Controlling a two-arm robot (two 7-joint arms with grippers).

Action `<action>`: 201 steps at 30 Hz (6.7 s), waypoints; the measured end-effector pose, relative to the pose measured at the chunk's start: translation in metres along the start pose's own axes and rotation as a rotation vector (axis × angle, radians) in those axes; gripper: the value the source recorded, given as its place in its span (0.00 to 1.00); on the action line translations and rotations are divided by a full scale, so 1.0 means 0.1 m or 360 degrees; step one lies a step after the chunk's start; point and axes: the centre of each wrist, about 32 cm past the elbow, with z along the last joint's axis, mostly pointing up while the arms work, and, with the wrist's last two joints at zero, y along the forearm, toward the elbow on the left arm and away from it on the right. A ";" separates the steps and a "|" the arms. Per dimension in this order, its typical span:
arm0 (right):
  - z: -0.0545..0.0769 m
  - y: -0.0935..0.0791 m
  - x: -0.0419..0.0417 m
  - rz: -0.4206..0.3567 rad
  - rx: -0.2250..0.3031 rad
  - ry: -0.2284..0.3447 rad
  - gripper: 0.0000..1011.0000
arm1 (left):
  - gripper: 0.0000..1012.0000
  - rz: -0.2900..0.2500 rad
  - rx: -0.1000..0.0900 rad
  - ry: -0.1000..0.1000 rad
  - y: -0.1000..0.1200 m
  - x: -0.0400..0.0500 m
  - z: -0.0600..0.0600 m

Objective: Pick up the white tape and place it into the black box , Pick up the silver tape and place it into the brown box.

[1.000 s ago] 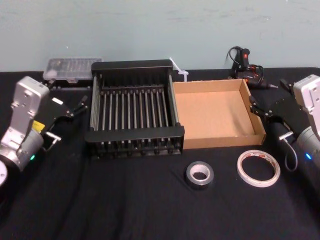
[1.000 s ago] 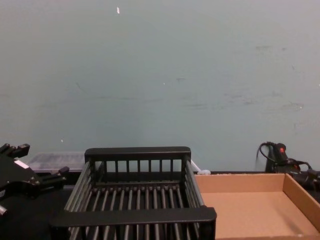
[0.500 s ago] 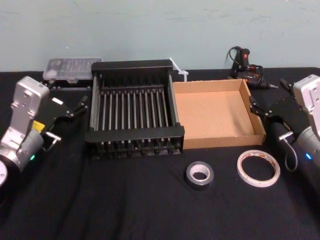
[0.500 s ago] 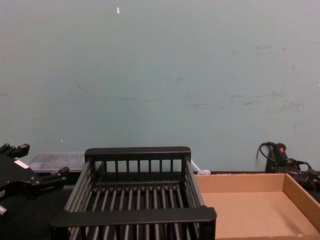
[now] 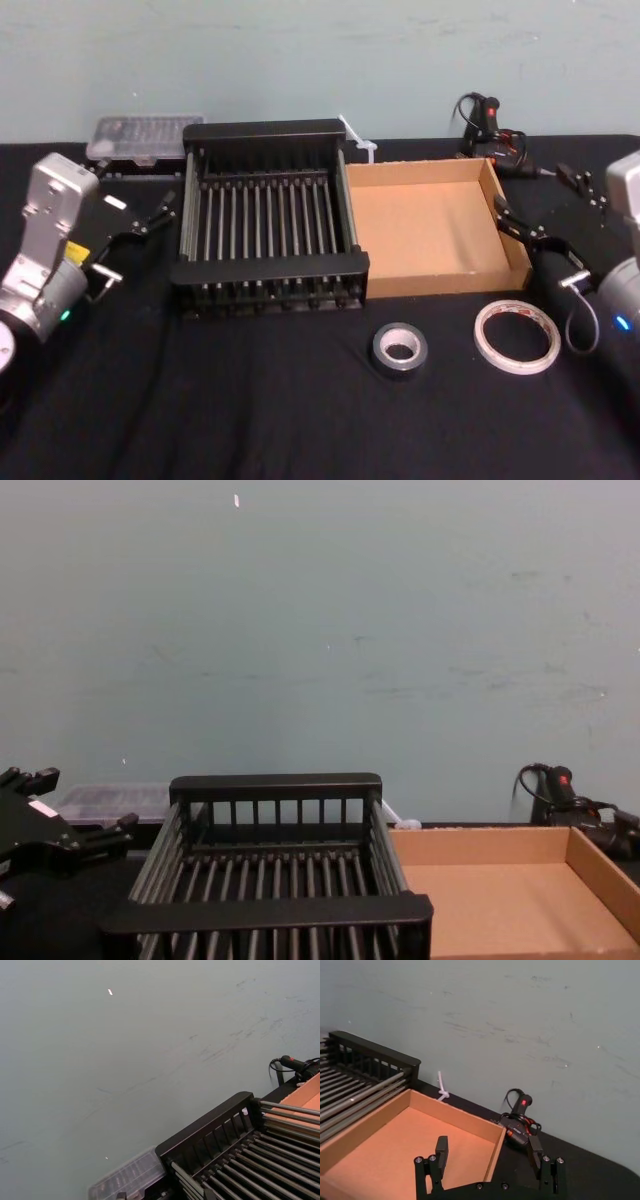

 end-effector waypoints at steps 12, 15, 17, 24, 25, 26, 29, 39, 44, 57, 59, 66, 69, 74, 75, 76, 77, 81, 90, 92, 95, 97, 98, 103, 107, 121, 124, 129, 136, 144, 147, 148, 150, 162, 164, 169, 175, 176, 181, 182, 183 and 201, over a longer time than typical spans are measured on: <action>0.09 -0.28 0.012 0.0089 -0.0139 0.0151 0.99 | 0.99 0.0000 0.0000 0.0000 0.00 0.000 0.00; 0.12 -0.37 0.020 0.0108 -0.0170 0.0168 0.99 | 0.99 0.0000 0.0000 0.0000 0.00 0.000 0.00; 0.14 -0.43 0.024 0.0117 -0.0195 0.0188 0.99 | 0.99 0.0000 0.0000 0.0000 0.00 0.000 0.00; 0.23 -0.60 0.067 0.0160 -0.0278 0.0229 0.99 | 0.99 0.0000 0.0000 0.0000 0.00 0.000 0.00; 0.24 -0.62 0.075 0.0167 -0.0289 0.0232 0.99 | 0.99 0.0000 0.0000 0.0000 0.00 0.000 0.00; 0.25 -0.66 0.091 0.0180 -0.0307 0.0235 0.99 | 0.99 0.0000 0.0000 0.0000 0.00 0.000 0.00; 0.27 -0.72 0.107 0.0195 -0.0337 0.0235 0.99 | 0.99 0.0000 0.0000 0.0000 0.00 0.000 0.00; 0.23 -0.81 0.129 0.0254 -0.0478 0.0278 0.99 | 0.99 0.0000 0.0000 0.0000 0.00 0.000 0.00; 0.17 -0.80 0.118 0.0260 -0.0523 0.0300 0.99 | 0.99 0.0000 0.0000 0.0000 0.00 0.000 0.00; -0.03 -0.75 0.083 0.0252 -0.0570 0.0311 0.99 | 0.99 0.0000 0.0000 0.0000 0.00 0.000 0.00; -0.06 -0.73 0.078 0.0254 -0.0577 0.0312 0.99 | 0.99 0.0000 0.0000 0.0000 0.00 0.000 0.00; -0.13 -0.71 0.071 0.0253 -0.0595 0.0305 0.99 | 0.99 0.0000 0.0000 0.0000 0.00 0.000 0.00; -0.15 -0.70 0.072 0.0249 -0.0601 0.0301 0.99 | 0.99 0.0000 0.0000 0.0000 0.00 0.000 0.00; -0.18 -0.70 0.065 0.0235 -0.0605 0.0285 0.99 | 0.99 0.0000 0.0000 0.0000 0.00 0.000 0.00; -0.18 -0.69 0.063 0.0233 -0.0607 0.0284 0.99 | 0.99 0.0000 0.0000 0.0000 0.00 0.000 0.00; -0.19 -0.69 0.063 0.0233 -0.0608 0.0283 0.99 | 0.99 0.0000 0.0000 0.0000 0.00 0.000 0.00; -0.20 -0.69 0.062 0.0231 -0.0609 0.0282 0.99 | 0.99 0.0000 0.0000 0.0000 0.00 0.000 0.00; -0.22 -0.68 0.063 0.0232 -0.0617 0.0284 0.99 | 0.99 0.0000 0.0000 0.0000 0.00 0.000 0.00; -0.25 -0.67 0.063 0.0234 -0.0636 0.0300 0.99 | 0.99 0.0000 0.0000 0.0000 0.00 0.000 0.00; -0.25 -0.67 0.063 0.0234 -0.0637 0.0299 0.99 | 0.99 0.0000 0.0000 0.0000 0.00 0.000 0.00; -0.25 -0.67 0.064 0.0234 -0.0637 0.0298 0.99 | 0.99 0.0000 0.0000 0.0000 0.00 0.000 0.00; -0.25 -0.67 0.064 0.0234 -0.0637 0.0298 0.99 | 0.99 0.0000 0.0000 0.0000 0.00 0.000 0.00; -0.25 -0.67 0.064 0.0234 -0.0637 0.0298 0.99 | 0.99 0.0000 0.0000 0.0000 0.00 0.000 0.00; -0.24 -0.67 0.066 0.0233 -0.0636 0.0296 0.99 | 0.99 0.0000 0.0000 0.0000 0.00 0.000 0.00; -0.24 -0.67 0.065 0.0233 -0.0636 0.0295 0.94 | 0.99 0.0000 0.0000 0.0000 0.00 0.000 0.00; -0.24 -0.68 0.063 0.0232 -0.0634 0.0292 0.54 | 0.99 0.0000 0.0000 0.0000 0.00 0.000 0.00; -0.24 -0.68 0.063 0.0231 -0.0634 0.0292 0.44 | 0.99 0.0000 0.0000 0.0000 0.00 0.000 0.00; -0.24 -0.68 0.063 0.0231 -0.0634 0.0292 0.27 | 0.99 0.0000 0.0000 0.0000 0.00 0.000 0.00; -0.24 -0.68 0.063 0.0231 -0.0633 0.0293 0.12 | 0.99 0.0000 0.0000 0.0000 0.00 0.000 0.00; -0.24 -0.68 0.063 0.0231 -0.0633 0.0294 0.09 | 0.99 0.0000 0.0000 0.0000 0.00 0.000 0.00; -0.24 -0.68 0.063 0.0231 -0.0633 0.0294 0.09 | 0.99 0.0000 0.0000 0.0000 0.00 0.000 0.00; -0.24 -0.68 0.063 0.0231 -0.0633 0.0294 0.09 | 0.99 0.0000 0.0000 0.0000 0.00 0.000 0.00; -0.24 -0.68 0.063 0.0231 -0.0633 0.0294 0.09 | 0.99 0.0000 0.0000 0.0000 0.00 0.000 0.00; -0.23 -0.73 0.049 0.0260 -0.0495 0.0292 0.09 | 0.99 0.0000 0.0000 0.0000 0.00 0.000 0.00; -0.22 -0.74 0.042 0.0268 -0.0468 0.0292 0.09 | 0.99 0.0000 0.0000 0.0000 0.00 0.000 0.00; -0.20 -0.77 0.026 0.0286 -0.0375 0.0292 0.09 | 0.99 0.0000 0.0000 0.0000 0.00 0.000 0.00; -0.17 -0.79 0.017 0.0291 -0.0282 0.0302 0.09 | 0.99 0.0000 0.0000 0.0000 0.00 0.000 0.00; -0.16 -0.79 0.015 0.0289 -0.0256 0.0306 0.09 | 0.99 0.0000 0.0000 0.0000 0.00 0.000 0.00; -0.14 -0.79 0.009 0.0280 -0.0189 0.0318 0.09 | 0.99 0.0000 0.0000 0.0000 0.00 0.000 0.00; -0.13 -0.79 0.005 0.0278 -0.0176 0.0322 0.09 | 0.99 0.0000 0.0000 0.0000 0.00 0.000 0.00; -0.13 -0.79 0.003 0.0277 -0.0169 0.0324 0.09 | 0.99 0.0000 0.0000 0.0000 0.00 0.000 0.00; -0.04 -0.55 -0.006 0.0253 -0.0103 0.0372 0.09 | 0.99 0.0000 0.0000 0.0000 0.00 0.000 0.00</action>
